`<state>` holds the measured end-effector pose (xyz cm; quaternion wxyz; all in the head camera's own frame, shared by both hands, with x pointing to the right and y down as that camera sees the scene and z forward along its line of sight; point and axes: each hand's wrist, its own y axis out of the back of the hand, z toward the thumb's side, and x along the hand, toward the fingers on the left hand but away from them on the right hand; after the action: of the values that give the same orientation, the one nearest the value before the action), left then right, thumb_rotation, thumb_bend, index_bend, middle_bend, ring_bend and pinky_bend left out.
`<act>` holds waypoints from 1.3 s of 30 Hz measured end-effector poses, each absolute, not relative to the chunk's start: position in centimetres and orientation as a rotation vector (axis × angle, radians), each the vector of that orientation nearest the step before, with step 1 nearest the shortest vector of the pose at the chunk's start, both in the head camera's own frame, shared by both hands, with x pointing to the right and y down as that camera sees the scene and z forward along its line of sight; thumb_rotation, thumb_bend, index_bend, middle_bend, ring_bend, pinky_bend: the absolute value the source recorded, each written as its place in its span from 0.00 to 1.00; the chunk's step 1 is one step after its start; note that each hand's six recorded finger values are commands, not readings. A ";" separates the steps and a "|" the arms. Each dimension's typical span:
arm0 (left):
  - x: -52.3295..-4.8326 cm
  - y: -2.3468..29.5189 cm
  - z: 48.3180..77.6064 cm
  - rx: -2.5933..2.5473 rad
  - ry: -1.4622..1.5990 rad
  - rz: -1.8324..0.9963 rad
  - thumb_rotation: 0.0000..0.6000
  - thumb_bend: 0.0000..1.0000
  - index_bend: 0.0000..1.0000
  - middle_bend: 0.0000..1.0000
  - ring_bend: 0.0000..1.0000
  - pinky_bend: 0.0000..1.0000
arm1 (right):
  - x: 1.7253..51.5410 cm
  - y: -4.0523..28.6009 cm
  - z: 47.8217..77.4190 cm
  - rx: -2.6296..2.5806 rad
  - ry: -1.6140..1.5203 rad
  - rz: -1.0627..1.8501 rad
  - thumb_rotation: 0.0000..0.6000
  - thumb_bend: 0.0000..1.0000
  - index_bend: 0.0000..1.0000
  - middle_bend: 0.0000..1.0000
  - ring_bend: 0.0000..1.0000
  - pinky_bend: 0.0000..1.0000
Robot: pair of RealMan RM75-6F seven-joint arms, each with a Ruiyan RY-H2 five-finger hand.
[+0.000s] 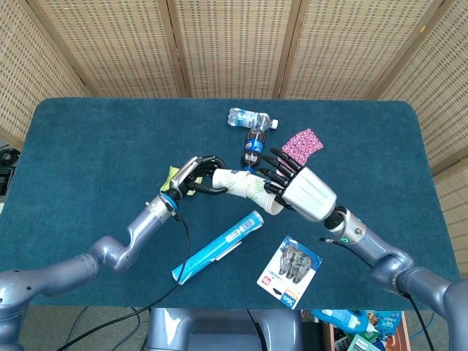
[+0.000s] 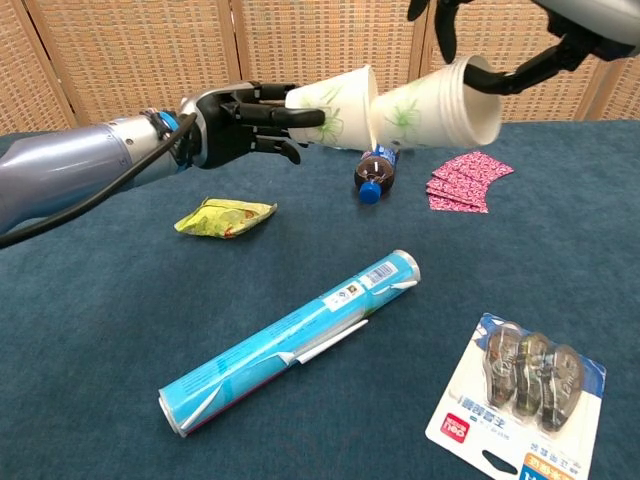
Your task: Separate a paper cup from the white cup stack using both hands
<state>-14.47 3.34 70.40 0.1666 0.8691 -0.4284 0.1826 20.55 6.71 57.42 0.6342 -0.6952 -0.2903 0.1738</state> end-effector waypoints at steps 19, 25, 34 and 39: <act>-26.2 -1.8 66.7 2.881 -1.413 1.004 1.00 0.13 0.53 0.53 0.53 0.54 | 26.9 6.2 57.7 -1.472 -0.425 0.587 1.00 0.56 0.65 0.41 0.20 0.20; -29.7 -2.4 64.9 3.121 -1.327 1.515 1.00 0.13 0.53 0.53 0.54 0.54 | 27.0 6.6 59.0 -1.455 -0.266 0.667 1.00 0.56 0.65 0.41 0.20 0.23; -34.3 -0.7 64.8 3.190 -1.027 2.282 1.00 0.13 0.53 0.53 0.53 0.54 | 26.7 7.9 62.2 -1.439 -0.059 0.766 1.00 0.56 0.65 0.41 0.20 0.25; -35.8 1.2 66.4 3.136 -0.872 2.491 1.00 0.13 0.53 0.53 0.54 0.54 | 26.7 8.1 63.5 -1.440 -0.005 0.808 1.00 0.56 0.65 0.41 0.20 0.26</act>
<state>-35.76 1.17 66.45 -0.4606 0.6791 -0.1889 0.5395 26.68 8.11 63.52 0.6781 -0.6409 -0.0024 0.3598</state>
